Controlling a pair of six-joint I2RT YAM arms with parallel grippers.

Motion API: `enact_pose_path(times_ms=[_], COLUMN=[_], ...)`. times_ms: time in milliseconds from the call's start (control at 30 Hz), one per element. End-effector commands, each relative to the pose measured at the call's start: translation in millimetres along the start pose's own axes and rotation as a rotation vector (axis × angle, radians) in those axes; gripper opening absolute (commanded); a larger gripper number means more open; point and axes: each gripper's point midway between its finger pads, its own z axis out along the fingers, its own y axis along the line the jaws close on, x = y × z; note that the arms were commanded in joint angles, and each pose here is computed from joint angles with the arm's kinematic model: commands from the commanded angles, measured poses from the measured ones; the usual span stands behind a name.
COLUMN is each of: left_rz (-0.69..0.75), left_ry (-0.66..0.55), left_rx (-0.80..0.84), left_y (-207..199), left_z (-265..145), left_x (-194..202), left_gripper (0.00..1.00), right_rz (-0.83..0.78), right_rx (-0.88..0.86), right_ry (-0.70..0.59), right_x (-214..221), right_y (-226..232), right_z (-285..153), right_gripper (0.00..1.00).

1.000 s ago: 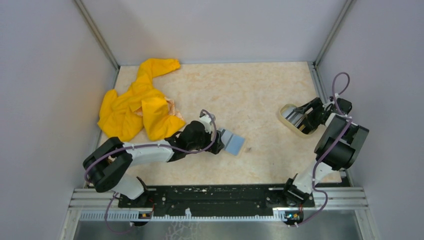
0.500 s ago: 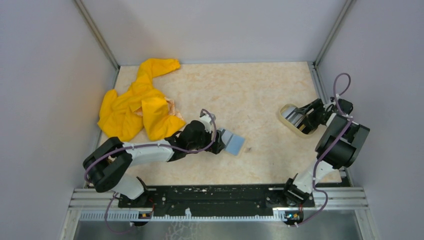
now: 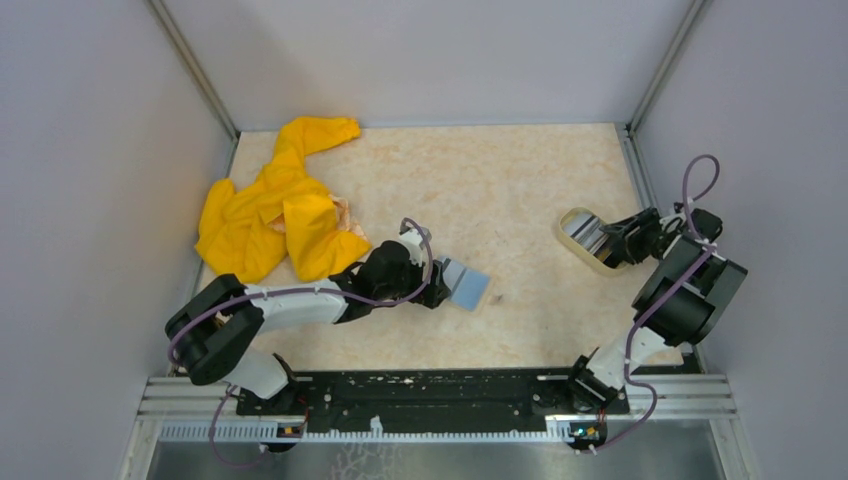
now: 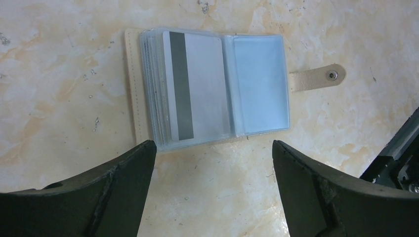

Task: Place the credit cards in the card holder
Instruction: Pick up the credit card from the storage box.

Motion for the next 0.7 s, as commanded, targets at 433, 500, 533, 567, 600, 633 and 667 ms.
enact_pose_path(times_ms=[433, 500, 533, 567, 600, 633, 667], left_rz=[0.001, -0.001, -0.002, -0.004, -0.005, -0.006, -0.006], left_ry=[-0.034, -0.035, -0.036, -0.037, -0.039, -0.042, -0.043], left_rx=[0.017, 0.018, 0.018, 0.02, 0.02, 0.023, 0.023], left_y=[-4, -5, -5, -5, -5, -6, -6], left_z=[-6, -6, -6, -7, -7, -8, -8], left_x=[-12, -12, -12, -12, -13, -14, -13], left_gripper=[0.93, 0.93, 0.93, 0.93, 0.93, 0.93, 0.93], right_rz=[-0.03, -0.033, -0.032, -0.033, -0.036, -0.039, -0.041], right_rx=[0.048, 0.064, 0.071, 0.079, 0.089, 0.096, 0.101], right_ry=[-0.048, -0.05, -0.051, -0.052, -0.056, -0.059, -0.062], right_x=[-12, -13, -13, -13, -15, -16, -16], right_y=[-12, -15, -16, -18, -19, -20, -20], right_z=[-16, -17, -18, -19, -21, -22, -24], right_gripper=[0.17, 0.12, 0.08, 0.05, 0.02, 0.0, 0.0])
